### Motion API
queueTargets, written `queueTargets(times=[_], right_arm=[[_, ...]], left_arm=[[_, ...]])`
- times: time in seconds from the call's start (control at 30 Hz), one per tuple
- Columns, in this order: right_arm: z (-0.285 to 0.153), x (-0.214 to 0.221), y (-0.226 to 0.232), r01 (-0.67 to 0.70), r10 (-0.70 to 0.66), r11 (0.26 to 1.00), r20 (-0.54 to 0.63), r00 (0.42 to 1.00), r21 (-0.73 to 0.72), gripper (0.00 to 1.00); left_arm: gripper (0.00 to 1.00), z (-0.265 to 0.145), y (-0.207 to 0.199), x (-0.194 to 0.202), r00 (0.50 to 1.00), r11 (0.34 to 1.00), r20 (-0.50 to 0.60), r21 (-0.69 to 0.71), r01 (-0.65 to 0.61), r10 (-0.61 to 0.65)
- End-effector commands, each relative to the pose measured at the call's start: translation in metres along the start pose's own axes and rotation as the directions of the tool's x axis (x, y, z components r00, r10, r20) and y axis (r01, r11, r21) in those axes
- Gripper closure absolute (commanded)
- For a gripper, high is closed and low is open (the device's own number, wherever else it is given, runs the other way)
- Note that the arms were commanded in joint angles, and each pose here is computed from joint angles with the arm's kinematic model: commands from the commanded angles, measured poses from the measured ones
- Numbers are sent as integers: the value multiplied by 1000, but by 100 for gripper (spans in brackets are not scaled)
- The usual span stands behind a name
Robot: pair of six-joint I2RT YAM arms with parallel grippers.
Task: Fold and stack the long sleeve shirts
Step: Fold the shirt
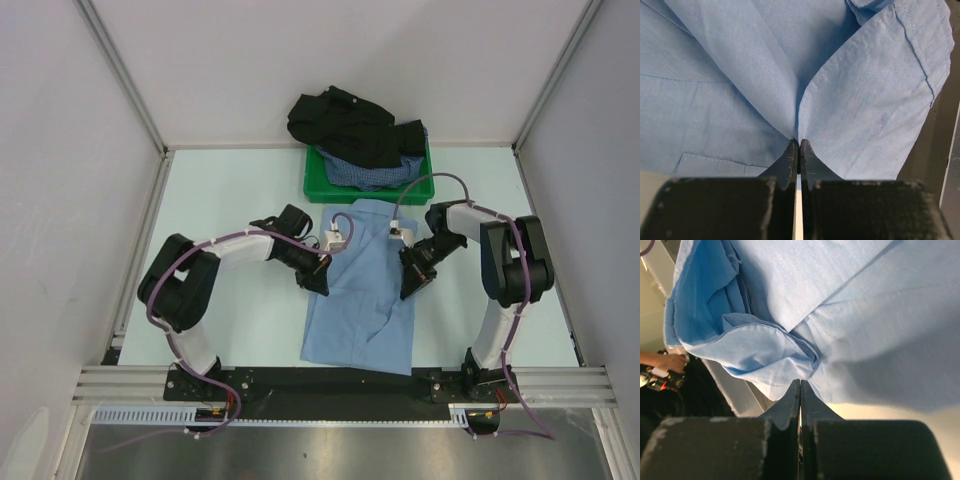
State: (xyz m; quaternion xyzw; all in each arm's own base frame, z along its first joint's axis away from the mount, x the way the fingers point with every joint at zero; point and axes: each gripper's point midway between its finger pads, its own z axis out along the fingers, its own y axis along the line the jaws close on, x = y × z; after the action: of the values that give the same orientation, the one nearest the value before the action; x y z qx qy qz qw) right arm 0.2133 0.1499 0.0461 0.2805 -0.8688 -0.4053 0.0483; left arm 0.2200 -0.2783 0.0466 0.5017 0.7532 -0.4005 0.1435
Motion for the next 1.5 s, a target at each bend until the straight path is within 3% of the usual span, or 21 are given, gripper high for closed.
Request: queueTargets(times=[0.0,0.13,0.17,0.27,0.3,0.33,0.43,0.8,0.9,1.03,1.2,1.3,1.33,1.37,1.47], right_arm=[[-24,-16,15,93,-95,995,83,992,34,100],[-29,-14,20,117,-122,991,90,988,57,100],[-27,-13,18,119,-124,990,85,989,70,95],[-17,-16,14,94,-99,993,75,992,65,58],[-14,-18,14,87,-91,994,75,993,62,55],[-8,-18,15,83,-85,995,60,995,50,53],[2,-13,12,70,-71,996,21,997,50,53],[17,-4,-9,55,-52,993,-24,998,104,47],[16,-4,-7,66,-63,993,-26,998,98,53],[16,0,-5,71,-67,994,-44,997,87,69],[16,-3,-2,73,-71,995,-34,997,72,71],[14,-6,5,84,-84,995,-16,996,49,83],[13,-7,9,92,-92,995,-7,996,38,95],[11,-7,10,100,-100,994,0,995,38,100],[6,-8,16,117,-118,993,17,993,35,100]], left_arm=[[100,-18,-17,-30,992,996,85,-5,-87,88],[100,-26,-24,-32,988,993,98,-16,-114,115],[100,-25,-25,-29,990,994,91,-12,-109,110],[88,-22,-22,-23,993,996,71,-10,-90,90],[82,-21,-22,-21,995,997,64,-12,-80,81],[72,-21,-20,-21,995,997,60,-19,-78,79],[63,-20,-15,-16,997,997,37,-32,-65,66],[46,-18,-6,-8,999,999,27,-45,-29,30],[45,-21,1,-7,999,999,36,-49,2,0],[46,-22,2,-10,999,999,47,-44,-7,9],[45,-23,2,-13,999,999,51,-43,-13,15],[44,-24,0,-14,998,999,55,-38,-19,21],[43,-24,0,-14,998,999,57,-38,-25,27],[43,-24,0,-14,998,999,57,-39,-33,35],[44,-23,4,-14,997,996,49,-59,-63,65]])
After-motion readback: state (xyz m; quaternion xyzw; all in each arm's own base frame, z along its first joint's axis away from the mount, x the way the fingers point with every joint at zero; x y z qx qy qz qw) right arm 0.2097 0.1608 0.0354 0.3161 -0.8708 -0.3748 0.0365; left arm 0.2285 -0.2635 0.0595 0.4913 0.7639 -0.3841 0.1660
